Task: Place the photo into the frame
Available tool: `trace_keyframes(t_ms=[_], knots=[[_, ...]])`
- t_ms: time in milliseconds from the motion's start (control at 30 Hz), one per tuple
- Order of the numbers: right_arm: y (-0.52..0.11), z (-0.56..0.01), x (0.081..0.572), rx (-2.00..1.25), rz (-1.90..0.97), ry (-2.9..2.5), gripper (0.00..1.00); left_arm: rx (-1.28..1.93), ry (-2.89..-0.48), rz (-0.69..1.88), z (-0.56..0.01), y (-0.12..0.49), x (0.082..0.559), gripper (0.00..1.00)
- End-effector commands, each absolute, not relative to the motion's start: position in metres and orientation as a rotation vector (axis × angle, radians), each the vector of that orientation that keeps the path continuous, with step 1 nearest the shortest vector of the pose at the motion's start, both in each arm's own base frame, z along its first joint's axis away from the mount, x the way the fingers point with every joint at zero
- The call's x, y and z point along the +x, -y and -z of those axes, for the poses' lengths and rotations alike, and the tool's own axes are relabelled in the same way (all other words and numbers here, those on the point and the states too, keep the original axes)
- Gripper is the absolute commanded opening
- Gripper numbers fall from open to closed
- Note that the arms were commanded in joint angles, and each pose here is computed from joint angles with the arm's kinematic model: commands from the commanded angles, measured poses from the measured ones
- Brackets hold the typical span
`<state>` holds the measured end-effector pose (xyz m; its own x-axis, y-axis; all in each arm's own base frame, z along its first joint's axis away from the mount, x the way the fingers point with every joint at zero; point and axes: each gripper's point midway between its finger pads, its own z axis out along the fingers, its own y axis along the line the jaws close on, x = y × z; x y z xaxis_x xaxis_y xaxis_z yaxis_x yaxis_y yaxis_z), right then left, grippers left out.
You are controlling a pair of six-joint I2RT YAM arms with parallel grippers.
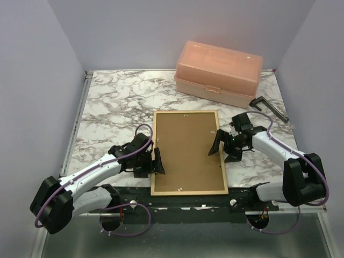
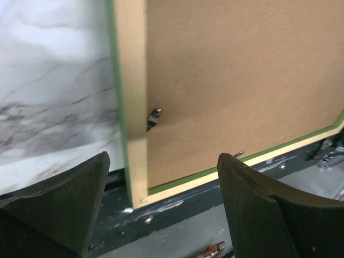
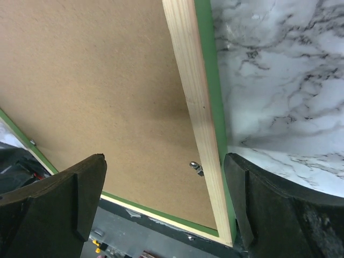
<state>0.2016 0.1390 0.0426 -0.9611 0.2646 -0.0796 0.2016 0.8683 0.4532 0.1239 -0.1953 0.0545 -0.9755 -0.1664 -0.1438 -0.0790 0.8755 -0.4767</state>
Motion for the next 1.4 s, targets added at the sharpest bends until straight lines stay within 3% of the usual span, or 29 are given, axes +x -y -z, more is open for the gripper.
trace_keyframes(t_ms=[0,367,667,1267,1367], knots=[[-0.134,-0.054,0.220,0.401,-0.585,-2.882,1.00,-0.206,-2.905,0.521,-0.060,0.170,0.131,0.86],[-0.135,-0.055,0.274,0.416,-0.541,-2.835,1.00,-0.152,-2.885,0.378,-0.073,0.171,0.234,0.84],[-0.139,-0.035,0.279,0.404,-0.571,-2.879,1.00,-0.141,-2.889,0.283,-0.059,0.175,0.305,0.70],[-0.132,-0.024,0.288,0.420,-0.606,-2.888,1.00,-0.105,-2.929,0.175,-0.024,0.177,0.317,0.50],[-0.133,-0.026,0.291,0.416,-0.611,-2.881,1.00,-0.094,-2.935,0.106,-0.018,0.171,0.313,0.40]])
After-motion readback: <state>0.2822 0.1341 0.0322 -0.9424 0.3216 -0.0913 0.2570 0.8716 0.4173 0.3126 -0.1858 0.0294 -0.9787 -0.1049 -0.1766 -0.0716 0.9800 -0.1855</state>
